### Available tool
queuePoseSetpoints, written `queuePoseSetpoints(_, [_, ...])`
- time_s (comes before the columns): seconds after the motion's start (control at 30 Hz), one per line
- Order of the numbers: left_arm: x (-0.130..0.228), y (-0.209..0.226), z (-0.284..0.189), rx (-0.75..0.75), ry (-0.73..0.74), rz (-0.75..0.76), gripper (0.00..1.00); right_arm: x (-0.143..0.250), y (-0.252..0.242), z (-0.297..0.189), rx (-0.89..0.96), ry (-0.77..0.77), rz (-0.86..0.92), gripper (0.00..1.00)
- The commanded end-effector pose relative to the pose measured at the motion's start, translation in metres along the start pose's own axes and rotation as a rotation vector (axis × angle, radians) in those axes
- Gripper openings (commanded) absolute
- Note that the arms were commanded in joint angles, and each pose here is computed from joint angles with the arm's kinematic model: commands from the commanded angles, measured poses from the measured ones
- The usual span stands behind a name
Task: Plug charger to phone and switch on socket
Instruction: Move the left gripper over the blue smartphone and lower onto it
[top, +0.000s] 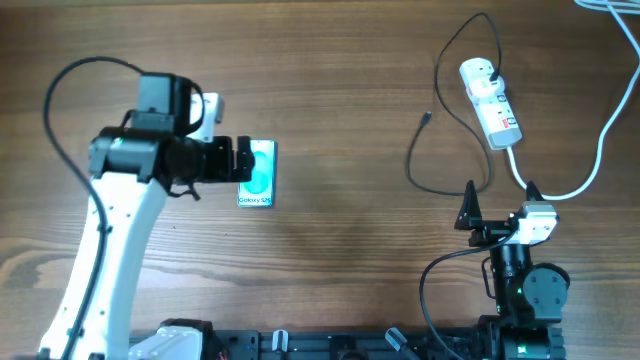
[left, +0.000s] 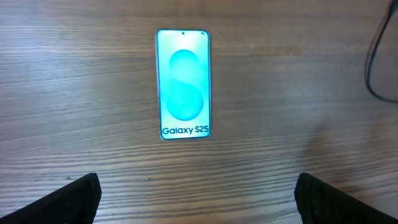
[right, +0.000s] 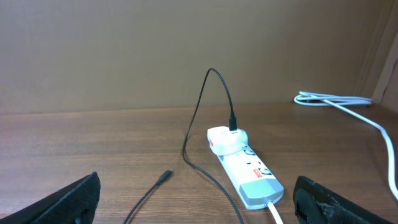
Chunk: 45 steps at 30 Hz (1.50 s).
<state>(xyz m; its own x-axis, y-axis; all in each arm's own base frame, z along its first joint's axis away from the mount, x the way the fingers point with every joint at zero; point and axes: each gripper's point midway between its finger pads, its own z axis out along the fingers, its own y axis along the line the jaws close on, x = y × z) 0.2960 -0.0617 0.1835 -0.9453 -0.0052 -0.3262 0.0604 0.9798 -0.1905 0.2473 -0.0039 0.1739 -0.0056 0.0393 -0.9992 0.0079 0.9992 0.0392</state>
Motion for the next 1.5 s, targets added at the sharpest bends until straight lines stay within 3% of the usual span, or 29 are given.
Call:
queuePoseSetpoints(0.0, [-0.003,-0.012,0.014,0.054,0.043,0.02,1.0,-0.002,0.003,-0.001,-0.018,-0.01,-0.011,1.0])
queuePoseSetpoints(0.4, [0.006,0.0,0.095,0.027,0.261,-0.025,1.0,-0.002,0.003,-0.001,-0.018,-0.01,-0.011,1.0])
queuePoseSetpoints(0.47, [0.01,0.009,0.114,-0.065,0.295,-0.034,1.0,-0.002,0.003,-0.001,-0.018,-0.01,-0.011,1.0])
queuePoseSetpoints(0.6, [0.009,0.015,0.137,-0.165,0.3,-0.026,1.0,-0.002,0.003,-0.001,-0.018,-0.01,-0.011,1.0])
queuePoseSetpoints(0.97, [0.011,-0.002,0.188,-0.163,0.299,0.036,1.0,-0.002,0.003,-0.001,-0.018,-0.01,-0.011,1.0])
queuePoseSetpoints(1.33, [0.018,0.007,0.191,-0.207,0.322,0.042,1.0,-0.002,0.003,-0.001,-0.018,-0.01,-0.011,1.0])
queuePoseSetpoints(1.47, [0.005,0.013,0.175,-0.258,0.265,0.055,1.0,-0.002,0.003,-0.001,-0.018,-0.01,-0.011,1.0])
